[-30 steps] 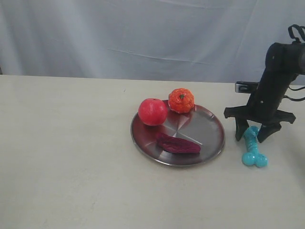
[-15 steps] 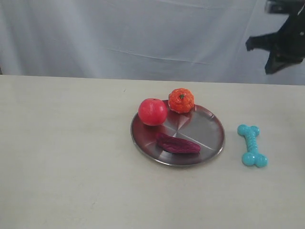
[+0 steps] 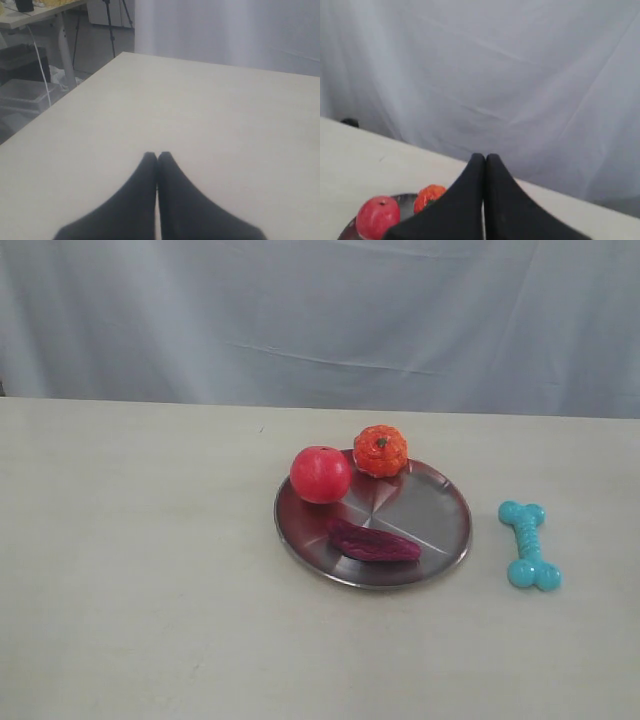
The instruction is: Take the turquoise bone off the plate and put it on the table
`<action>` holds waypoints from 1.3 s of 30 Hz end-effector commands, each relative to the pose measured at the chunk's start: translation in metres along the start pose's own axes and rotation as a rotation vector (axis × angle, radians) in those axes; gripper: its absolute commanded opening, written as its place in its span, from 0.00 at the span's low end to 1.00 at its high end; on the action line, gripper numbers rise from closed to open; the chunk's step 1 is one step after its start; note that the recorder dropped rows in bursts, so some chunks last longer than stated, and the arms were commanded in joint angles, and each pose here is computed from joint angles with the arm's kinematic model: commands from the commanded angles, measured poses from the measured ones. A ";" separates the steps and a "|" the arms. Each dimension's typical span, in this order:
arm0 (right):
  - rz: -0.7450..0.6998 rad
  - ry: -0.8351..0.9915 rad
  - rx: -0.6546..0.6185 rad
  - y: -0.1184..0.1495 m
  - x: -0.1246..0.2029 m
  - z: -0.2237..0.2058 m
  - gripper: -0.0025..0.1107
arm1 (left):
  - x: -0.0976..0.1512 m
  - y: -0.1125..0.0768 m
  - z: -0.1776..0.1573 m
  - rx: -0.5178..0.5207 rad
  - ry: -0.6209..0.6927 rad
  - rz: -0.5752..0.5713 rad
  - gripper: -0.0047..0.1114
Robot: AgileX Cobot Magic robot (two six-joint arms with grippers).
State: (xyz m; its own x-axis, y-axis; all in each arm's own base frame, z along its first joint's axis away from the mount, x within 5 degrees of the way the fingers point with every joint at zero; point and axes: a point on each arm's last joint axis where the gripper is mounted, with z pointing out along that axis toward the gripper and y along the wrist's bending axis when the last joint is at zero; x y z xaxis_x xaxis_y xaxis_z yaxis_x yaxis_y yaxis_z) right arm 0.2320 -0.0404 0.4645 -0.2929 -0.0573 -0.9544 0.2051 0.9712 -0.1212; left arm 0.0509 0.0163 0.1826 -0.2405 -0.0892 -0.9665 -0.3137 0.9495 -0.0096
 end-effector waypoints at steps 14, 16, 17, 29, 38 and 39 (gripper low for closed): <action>0.036 -0.419 0.085 -0.020 0.065 -0.200 0.02 | 0.000 0.000 0.000 -0.002 -0.004 -0.006 0.04; 0.069 -0.432 0.080 -0.020 0.075 -0.207 0.02 | 0.000 0.000 0.000 -0.002 -0.004 -0.006 0.04; 0.101 -0.430 0.074 -0.019 0.082 -0.210 0.02 | 0.000 0.000 0.000 -0.002 -0.004 -0.006 0.04; 0.149 -0.493 0.098 -0.024 0.118 -0.260 0.02 | 0.000 0.000 0.000 -0.002 -0.004 -0.006 0.04; 0.164 -0.602 0.110 -0.026 0.134 -0.290 0.02 | 0.000 0.000 0.000 -0.002 -0.004 -0.006 0.04; 0.166 -0.614 0.119 -0.025 0.136 -0.293 0.02 | 0.000 0.000 0.000 -0.002 -0.004 -0.006 0.04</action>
State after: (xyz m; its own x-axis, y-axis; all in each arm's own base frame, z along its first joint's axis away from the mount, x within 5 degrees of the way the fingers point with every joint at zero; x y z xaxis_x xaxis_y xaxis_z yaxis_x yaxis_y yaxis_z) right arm -0.0788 -0.0063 0.4210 0.3093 -0.0519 -0.9496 0.2987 0.9533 0.0452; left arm 0.0509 0.0163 0.1826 -0.2405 -0.0892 -0.9665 -0.3137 0.9495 -0.0096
